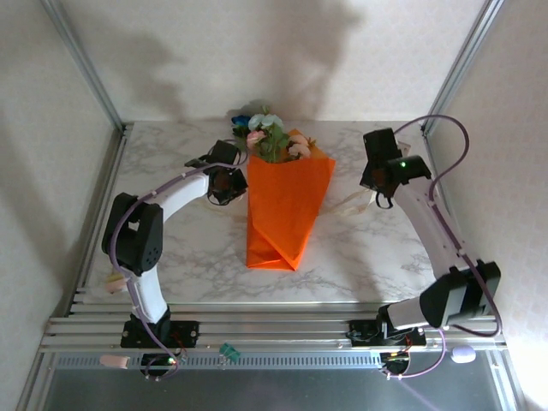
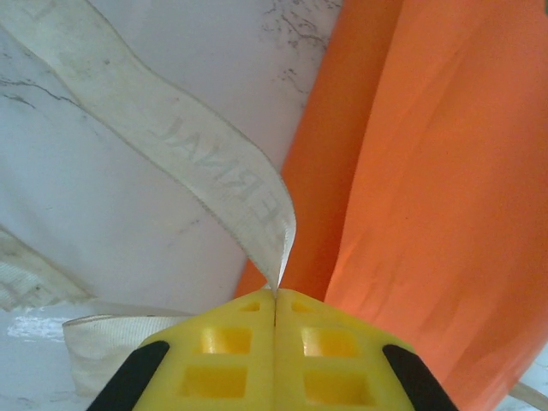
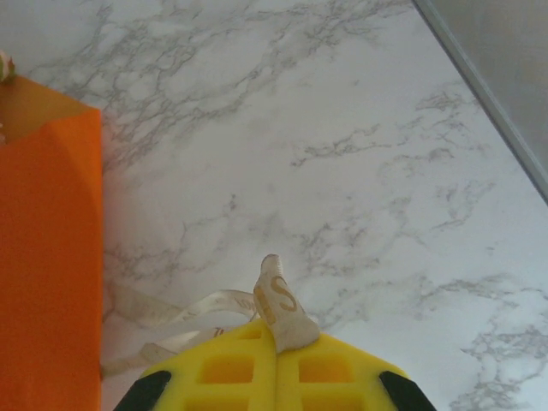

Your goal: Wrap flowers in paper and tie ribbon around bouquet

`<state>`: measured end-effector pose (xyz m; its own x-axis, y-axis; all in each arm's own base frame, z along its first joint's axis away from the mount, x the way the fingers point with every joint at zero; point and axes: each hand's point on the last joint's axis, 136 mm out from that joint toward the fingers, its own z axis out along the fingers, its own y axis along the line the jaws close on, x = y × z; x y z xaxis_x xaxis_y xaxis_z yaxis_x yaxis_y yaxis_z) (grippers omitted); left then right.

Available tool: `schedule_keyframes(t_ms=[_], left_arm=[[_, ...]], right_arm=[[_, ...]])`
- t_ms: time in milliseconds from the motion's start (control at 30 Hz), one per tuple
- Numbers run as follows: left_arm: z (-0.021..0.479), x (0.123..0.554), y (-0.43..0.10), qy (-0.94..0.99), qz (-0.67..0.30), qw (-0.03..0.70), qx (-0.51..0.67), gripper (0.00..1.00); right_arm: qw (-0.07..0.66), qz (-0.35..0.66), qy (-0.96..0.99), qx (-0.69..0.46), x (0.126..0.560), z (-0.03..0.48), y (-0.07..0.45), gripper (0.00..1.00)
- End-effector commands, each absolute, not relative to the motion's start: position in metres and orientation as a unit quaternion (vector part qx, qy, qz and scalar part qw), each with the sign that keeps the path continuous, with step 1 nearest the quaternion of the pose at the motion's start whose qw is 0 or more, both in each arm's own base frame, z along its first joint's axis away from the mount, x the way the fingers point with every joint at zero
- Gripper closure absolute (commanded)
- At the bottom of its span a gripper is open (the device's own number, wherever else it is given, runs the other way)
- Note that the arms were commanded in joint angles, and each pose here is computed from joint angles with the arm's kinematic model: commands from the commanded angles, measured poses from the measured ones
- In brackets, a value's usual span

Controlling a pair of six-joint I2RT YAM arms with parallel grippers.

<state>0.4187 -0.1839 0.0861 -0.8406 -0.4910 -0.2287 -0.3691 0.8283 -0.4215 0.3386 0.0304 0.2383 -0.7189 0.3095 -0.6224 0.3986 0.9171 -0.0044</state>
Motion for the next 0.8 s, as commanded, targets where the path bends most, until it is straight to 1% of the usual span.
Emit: schedule_keyframes(t_ms=[0, 133, 233, 333, 500, 667, 767], left_arm=[[0.077, 0.413, -0.18, 0.947, -0.165, 0.158, -0.228, 1.0], [0.076, 0.412, -0.183, 0.947, -0.17, 0.154, -0.224, 1.0], [0.075, 0.411, -0.182, 0.948, -0.167, 0.153, -0.223, 1.0], [0.076, 0.413, -0.177, 0.949, -0.154, 0.157, -0.225, 1.0], [0.089, 0.42, -0.145, 0.944, -0.109, 0.19, -0.246, 1.0], [0.107, 0.435, -0.124, 0.935, -0.106, 0.213, -0.261, 1.0], [0.108, 0.441, -0.128, 0.937, -0.117, 0.21, -0.252, 1.0]], right_arm=[[0.332, -0.089, 0.918, 0.197, 0.308, 0.247, 0.018, 1.0], [0.358, -0.067, 0.914, 0.179, 0.297, 0.26, 0.022, 1.0], [0.386, -0.022, 0.912, 0.138, 0.308, 0.268, 0.042, 0.99], [0.401, 0.019, 0.911, 0.094, 0.334, 0.27, 0.069, 0.98], [0.351, 0.081, 0.931, 0.064, 0.376, 0.246, 0.113, 1.0], [0.291, 0.133, 0.945, 0.064, 0.395, 0.21, 0.143, 1.0], [0.247, 0.173, 0.952, 0.058, 0.398, 0.193, 0.164, 1.0]])
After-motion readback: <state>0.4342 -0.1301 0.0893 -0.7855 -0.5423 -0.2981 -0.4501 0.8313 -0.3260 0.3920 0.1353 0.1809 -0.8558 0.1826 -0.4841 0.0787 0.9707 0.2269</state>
